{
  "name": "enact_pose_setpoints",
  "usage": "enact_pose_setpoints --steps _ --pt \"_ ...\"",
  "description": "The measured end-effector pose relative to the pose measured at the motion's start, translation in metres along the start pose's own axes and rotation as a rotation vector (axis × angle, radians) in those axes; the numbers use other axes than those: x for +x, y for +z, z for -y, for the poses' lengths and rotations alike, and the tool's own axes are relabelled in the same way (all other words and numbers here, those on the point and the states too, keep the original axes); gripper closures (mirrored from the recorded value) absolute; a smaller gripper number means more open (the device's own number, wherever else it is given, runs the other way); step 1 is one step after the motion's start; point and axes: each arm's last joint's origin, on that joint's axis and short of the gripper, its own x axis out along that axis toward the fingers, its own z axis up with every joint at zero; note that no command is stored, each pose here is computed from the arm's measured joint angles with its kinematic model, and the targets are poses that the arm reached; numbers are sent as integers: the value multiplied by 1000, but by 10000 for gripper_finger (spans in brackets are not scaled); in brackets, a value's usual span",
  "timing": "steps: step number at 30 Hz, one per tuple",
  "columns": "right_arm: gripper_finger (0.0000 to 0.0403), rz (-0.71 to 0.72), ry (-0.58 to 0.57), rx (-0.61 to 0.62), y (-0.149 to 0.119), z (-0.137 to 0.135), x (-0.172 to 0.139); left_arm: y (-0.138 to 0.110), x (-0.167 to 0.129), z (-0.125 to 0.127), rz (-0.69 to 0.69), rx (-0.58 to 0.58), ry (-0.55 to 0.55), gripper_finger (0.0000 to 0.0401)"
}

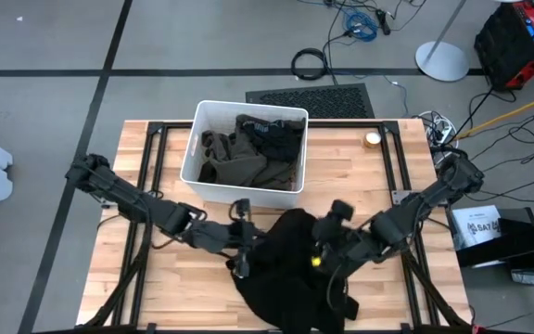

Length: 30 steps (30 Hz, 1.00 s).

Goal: Sort clothes
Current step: Put the black shirt into the white laundry bin

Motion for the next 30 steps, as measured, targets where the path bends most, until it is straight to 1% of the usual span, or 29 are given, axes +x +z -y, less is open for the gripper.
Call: enact_pose_setpoints --steps 2,4,6,8,10,14,17,19,21,24,30 --pt "158 115 53 -9 -2 -12 9 -6 10 0 -29 -17 -4 399" --pt "155 206 70 -34 -4 -21 13 -12 19 0 -55 -21 14 399" --pt "157 290 59 -31 -4 -26 12 -19 25 2 -86 -17 29 399" --pt "162 379 19 -18 -6 -32 11 -27 29 4 -140 -42 37 399" --pt "169 433 -10 -35 -10 -41 14 -33 31 2 -192 -65 58 399" --pt "182 459 -98 -79 -18 -57 38 -35 35 -8 -207 -143 105 399" --pt "189 476 -195 -116 -18 -62 63 -35 36 -10 -206 -173 107 399" --pt "191 489 -234 -136 -18 -66 76 -36 35 -9 -217 -170 97 399" --pt "192 492 -234 -136 -17 -69 83 -37 34 -7 -226 -164 88 399" --pt "192 493 -201 -119 -16 -72 87 -38 32 -3 -234 -152 77 399" --pt "193 517 -209 -93 -11 -71 88 -38 33 -4 -235 -147 77 398"
